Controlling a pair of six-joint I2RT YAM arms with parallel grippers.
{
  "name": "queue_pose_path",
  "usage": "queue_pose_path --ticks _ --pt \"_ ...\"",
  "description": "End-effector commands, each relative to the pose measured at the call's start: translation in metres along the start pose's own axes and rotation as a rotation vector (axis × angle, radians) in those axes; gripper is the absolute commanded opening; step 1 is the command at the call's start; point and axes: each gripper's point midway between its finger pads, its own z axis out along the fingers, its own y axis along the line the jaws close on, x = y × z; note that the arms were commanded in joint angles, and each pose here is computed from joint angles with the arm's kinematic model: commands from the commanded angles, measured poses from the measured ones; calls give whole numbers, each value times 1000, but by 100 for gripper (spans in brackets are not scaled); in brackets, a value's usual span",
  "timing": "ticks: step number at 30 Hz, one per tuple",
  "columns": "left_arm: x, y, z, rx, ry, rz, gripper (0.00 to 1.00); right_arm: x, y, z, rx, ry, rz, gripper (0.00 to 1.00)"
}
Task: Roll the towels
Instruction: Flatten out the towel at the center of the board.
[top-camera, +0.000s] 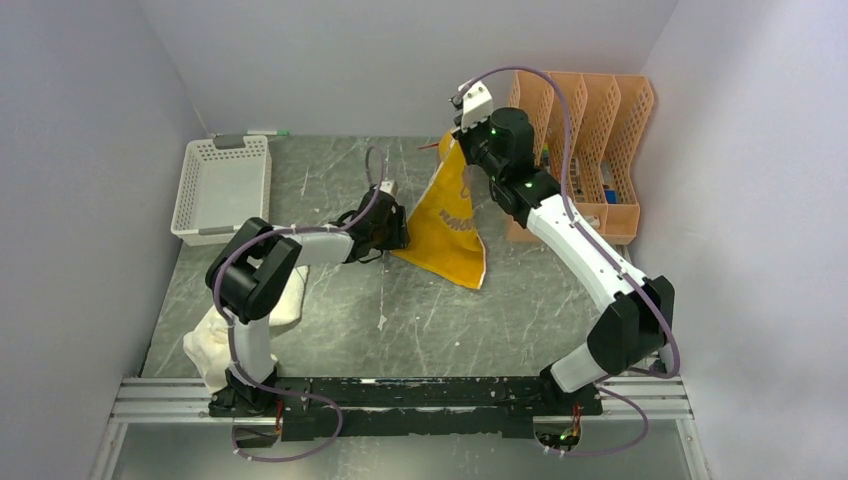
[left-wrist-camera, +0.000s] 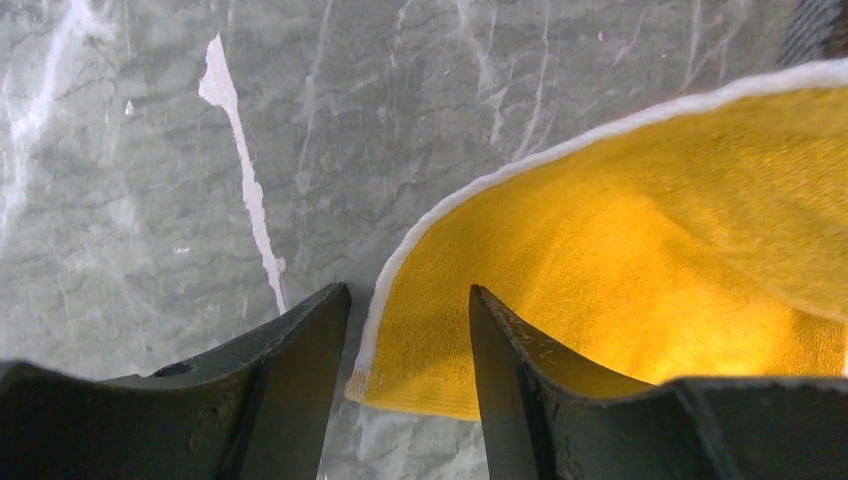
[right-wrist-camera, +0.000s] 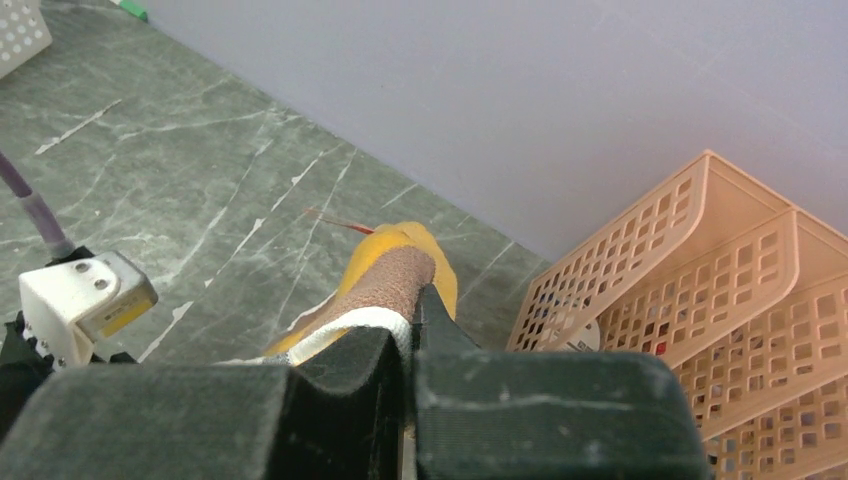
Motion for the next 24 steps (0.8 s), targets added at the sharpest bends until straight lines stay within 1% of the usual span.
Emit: queue_pose_path --ticks 1,4,6,7,9,11,15,17,18,20,22,24 --pt "81 41 -15 -149 210 21 60 -21 -12 -14 29 -60 2 0" --pt "100 51 -18 -169 243 10 57 -26 -13 -18 32 -76 12 0" --pt "108 55 -15 -180 260 10 51 -29 -13 -21 27 -86 19 0" --pt "110 56 -13 -184 265 11 43 -31 -13 -22 26 -91 22 0" --pt "111 57 -7 -195 265 17 21 -35 -15 -26 27 -100 24 0" --pt "112 59 0 -204 263 23 8 -37 -16 -30 32 -103 22 0" --pt "113 58 12 -196 269 46 7 -42 -23 -40 53 -111 13 0" --pt "104 53 11 -183 251 59 7 -46 -27 -45 71 -117 13 0" --pt "93 50 5 -179 229 66 7 -49 -31 -48 86 -123 17 0" --pt "50 42 -14 -175 134 79 7 -54 -43 -53 145 -127 55 0" --pt "-17 36 -49 -167 -8 88 7 -60 -59 -57 220 -118 133 0" --pt "-86 42 -87 -183 -152 98 7 -57 -68 -50 262 -73 187 0"
